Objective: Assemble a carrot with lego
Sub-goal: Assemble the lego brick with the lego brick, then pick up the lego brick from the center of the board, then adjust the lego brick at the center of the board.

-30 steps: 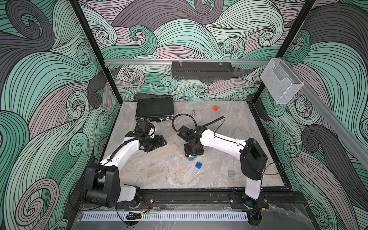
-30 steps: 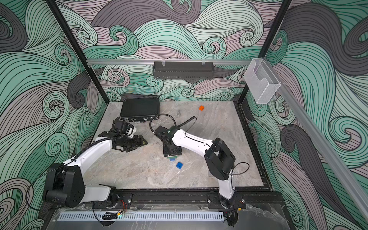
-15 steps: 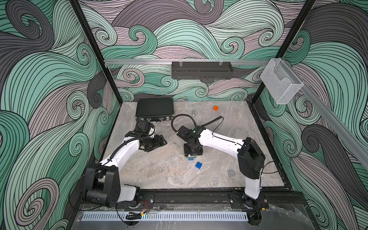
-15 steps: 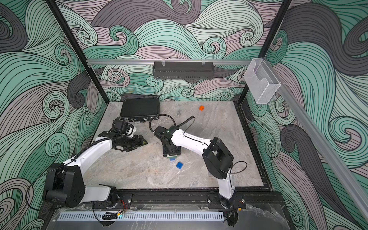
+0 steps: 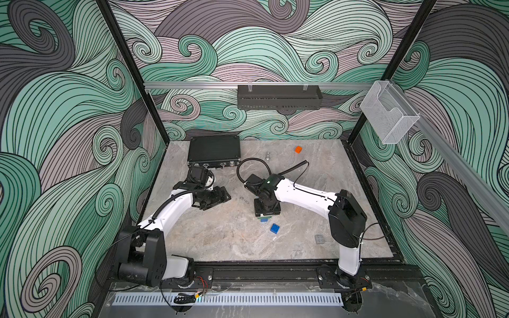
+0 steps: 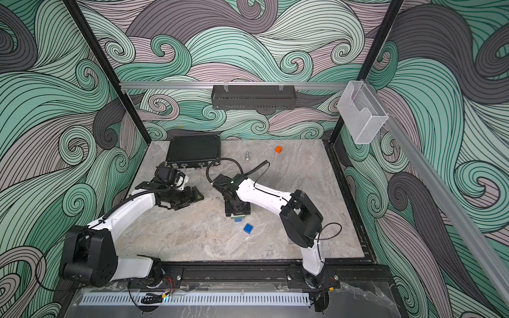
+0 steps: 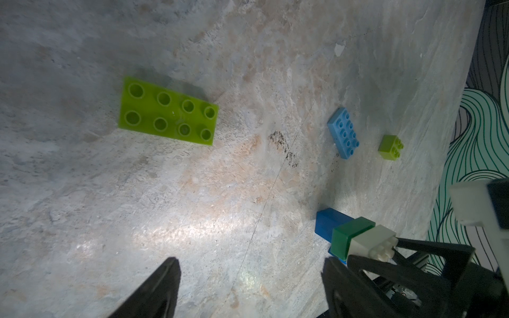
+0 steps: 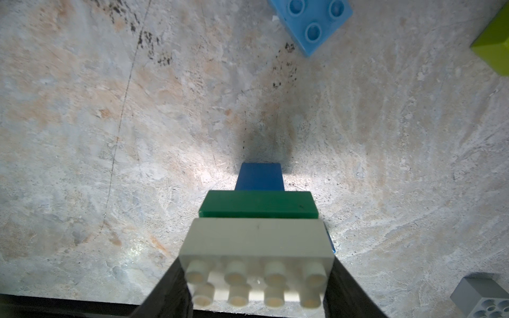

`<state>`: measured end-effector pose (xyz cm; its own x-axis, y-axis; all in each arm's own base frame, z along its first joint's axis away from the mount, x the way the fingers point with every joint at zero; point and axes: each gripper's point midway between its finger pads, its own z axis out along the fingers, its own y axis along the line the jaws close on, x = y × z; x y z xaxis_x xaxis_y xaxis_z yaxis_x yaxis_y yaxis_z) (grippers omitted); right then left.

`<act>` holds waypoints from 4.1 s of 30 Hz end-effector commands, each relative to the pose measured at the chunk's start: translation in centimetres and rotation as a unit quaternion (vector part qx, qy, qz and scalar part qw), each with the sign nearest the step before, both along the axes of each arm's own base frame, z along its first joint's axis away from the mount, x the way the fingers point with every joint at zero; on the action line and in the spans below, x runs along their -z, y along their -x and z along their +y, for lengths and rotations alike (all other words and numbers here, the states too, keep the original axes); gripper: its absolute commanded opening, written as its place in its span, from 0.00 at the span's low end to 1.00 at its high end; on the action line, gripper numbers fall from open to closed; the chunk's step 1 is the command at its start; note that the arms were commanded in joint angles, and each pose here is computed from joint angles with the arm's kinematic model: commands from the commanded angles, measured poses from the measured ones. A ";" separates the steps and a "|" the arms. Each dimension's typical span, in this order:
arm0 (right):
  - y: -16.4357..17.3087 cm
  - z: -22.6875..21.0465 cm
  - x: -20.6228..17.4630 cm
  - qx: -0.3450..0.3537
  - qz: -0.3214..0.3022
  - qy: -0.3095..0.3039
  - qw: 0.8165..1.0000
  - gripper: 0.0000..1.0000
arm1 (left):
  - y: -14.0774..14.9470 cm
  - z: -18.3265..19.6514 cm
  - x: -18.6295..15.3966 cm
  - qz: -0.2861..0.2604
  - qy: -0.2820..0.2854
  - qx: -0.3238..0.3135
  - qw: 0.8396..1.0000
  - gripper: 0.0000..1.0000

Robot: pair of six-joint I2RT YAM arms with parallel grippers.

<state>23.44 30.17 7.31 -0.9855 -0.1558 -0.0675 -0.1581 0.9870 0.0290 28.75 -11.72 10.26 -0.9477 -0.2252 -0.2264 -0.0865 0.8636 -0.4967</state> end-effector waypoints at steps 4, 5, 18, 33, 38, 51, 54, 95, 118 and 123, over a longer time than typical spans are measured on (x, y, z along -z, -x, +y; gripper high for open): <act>2.2 -2.7 4.8 -0.014 0.057 0.086 0.995 0.45 | -0.3 0.0 -1.3 -0.017 -0.003 0.007 1.000 0.82; 2.4 -2.8 5.1 -0.015 0.060 0.090 0.994 0.45 | -0.4 -0.1 -1.3 -0.017 -0.003 0.008 1.000 0.82; 2.8 -2.9 5.8 -0.021 0.070 0.098 0.993 0.45 | -0.4 -0.1 -1.4 -0.018 -0.004 0.008 1.000 0.82; 0.9 -1.9 1.4 -0.007 0.011 0.055 0.998 0.61 | -0.5 0.1 -1.4 -0.020 -0.006 0.003 1.000 0.82; 0.8 -1.9 1.3 -0.005 0.010 0.052 0.999 0.67 | -0.6 0.1 -1.5 -0.021 -0.007 0.004 1.000 0.82; 0.3 -1.5 0.0 -0.001 -0.001 0.032 0.999 0.87 | -0.6 0.1 -1.4 -0.020 -0.008 0.002 1.000 0.83; 0.2 -1.1 -0.8 0.001 -0.008 0.015 1.000 0.93 | -0.9 0.6 -1.1 -0.020 -0.021 -0.008 1.000 0.83; -0.5 -2.2 -2.9 0.086 -0.001 -0.266 0.960 0.99 | -6.7 2.2 7.9 0.069 -0.270 0.069 0.958 0.92; -0.8 0.0 -1.4 0.090 0.006 -0.304 0.948 0.99 | -6.4 1.7 8.7 0.083 -0.256 0.065 0.961 0.86; -0.4 0.1 -1.3 0.093 0.012 -0.305 0.948 0.99 | -6.4 1.7 8.7 0.083 -0.255 0.065 0.961 0.85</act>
<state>24.13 29.96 8.80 -0.9937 0.0784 -0.0799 0.0155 0.8031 0.5956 35.59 -9.99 2.37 -0.9891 0.0135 -0.1468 0.0121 0.9999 0.0105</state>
